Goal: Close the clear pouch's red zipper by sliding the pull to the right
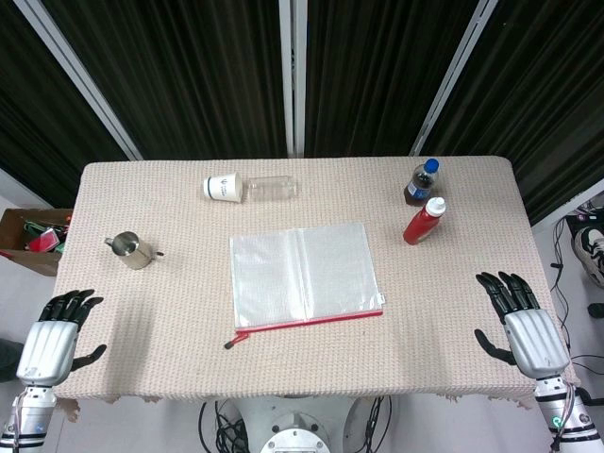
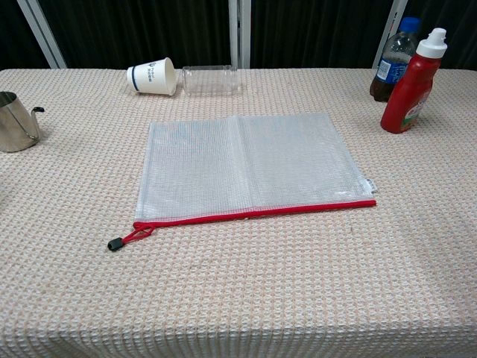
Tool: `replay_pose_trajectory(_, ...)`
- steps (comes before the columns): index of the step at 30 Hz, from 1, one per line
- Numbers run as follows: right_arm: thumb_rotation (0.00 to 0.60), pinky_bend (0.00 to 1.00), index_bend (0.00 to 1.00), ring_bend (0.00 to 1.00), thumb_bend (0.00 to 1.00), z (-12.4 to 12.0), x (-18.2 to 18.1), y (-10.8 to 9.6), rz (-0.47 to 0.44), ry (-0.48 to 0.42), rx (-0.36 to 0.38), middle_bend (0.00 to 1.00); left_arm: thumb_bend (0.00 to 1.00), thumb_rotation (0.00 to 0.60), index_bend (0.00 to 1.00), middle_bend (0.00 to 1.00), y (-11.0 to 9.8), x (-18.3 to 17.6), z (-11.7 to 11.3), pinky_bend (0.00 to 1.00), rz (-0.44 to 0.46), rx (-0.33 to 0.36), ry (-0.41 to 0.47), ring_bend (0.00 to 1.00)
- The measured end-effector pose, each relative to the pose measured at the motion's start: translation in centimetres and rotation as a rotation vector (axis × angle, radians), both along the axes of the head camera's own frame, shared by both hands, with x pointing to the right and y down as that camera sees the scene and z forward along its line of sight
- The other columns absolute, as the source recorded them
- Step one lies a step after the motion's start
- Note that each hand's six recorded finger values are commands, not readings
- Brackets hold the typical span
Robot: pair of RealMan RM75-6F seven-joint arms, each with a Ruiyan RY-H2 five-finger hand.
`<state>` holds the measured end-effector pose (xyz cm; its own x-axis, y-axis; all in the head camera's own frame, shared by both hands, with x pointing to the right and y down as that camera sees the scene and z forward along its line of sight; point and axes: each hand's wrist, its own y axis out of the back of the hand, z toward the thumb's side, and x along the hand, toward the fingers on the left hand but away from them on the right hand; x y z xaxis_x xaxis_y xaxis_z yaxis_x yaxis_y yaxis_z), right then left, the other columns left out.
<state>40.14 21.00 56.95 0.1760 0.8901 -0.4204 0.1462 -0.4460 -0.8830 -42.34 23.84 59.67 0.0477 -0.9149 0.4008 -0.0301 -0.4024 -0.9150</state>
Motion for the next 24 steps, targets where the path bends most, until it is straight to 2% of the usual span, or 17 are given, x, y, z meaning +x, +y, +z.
replay_pose_trajectory(5, 0.6, 0.0, 0.04, 0.0, 0.25, 0.1, -1.5, 0.0, -0.052, -0.033, 0.002, 0.09, 0.13, 0.6, 0.25, 0.17, -0.1, -0.1, -0.2, 0.19, -0.004, 0.008, 0.004, 0.14)
replay_pose_trajectory(9, 0.6, 0.0, 0.05, 0.0, 0.25, 0.9, -4.5, -0.2, -0.159, -0.081, -0.025, 0.1, 0.13, 0.6, 0.25, 0.17, 0.0, 0.0, -0.1, 0.19, 0.008, 0.005, 0.003, 0.14)
replay_pose_trajectory(15, 0.6, 0.0, 0.1, 0.0, 0.24, 3.2, -12.4, -0.5, -0.418, -0.172, -0.114, 0.11, 0.13, 0.6, 0.25, 0.17, 0.3, -0.1, -0.6, 0.19, 0.008, 0.021, 0.01, 0.14)
replay_pose_trajectory(19, 0.6, 0.0, 0.18, 0.0, 0.24, 5.4, -19.2, -0.4, -0.611, -0.211, -0.183, 0.11, 0.13, 0.6, 0.25, 0.17, 0.6, -0.4, -0.6, 0.19, 0.001, 0.017, 0.01, 0.14)
replay_pose_trajectory(22, 0.6, 0.0, 0.22, 0.0, 0.24, 7.0, -24.5, -0.2, -0.73, -0.232, -0.209, 0.11, 0.13, 0.6, 0.25, 0.17, 0.7, -0.8, -0.6, 0.19, -0.008, 0.016, 0.01, 0.14)
replay_pose_trajectory(24, 0.6, 0.0, 0.23, 0.0, 0.25, 7.7, -27.6, -0.3, -0.776, -0.246, -0.209, 0.11, 0.13, 0.6, 0.25, 0.17, 0.8, -1.0, -0.6, 0.19, -0.015, 0.017, 0.008, 0.14)
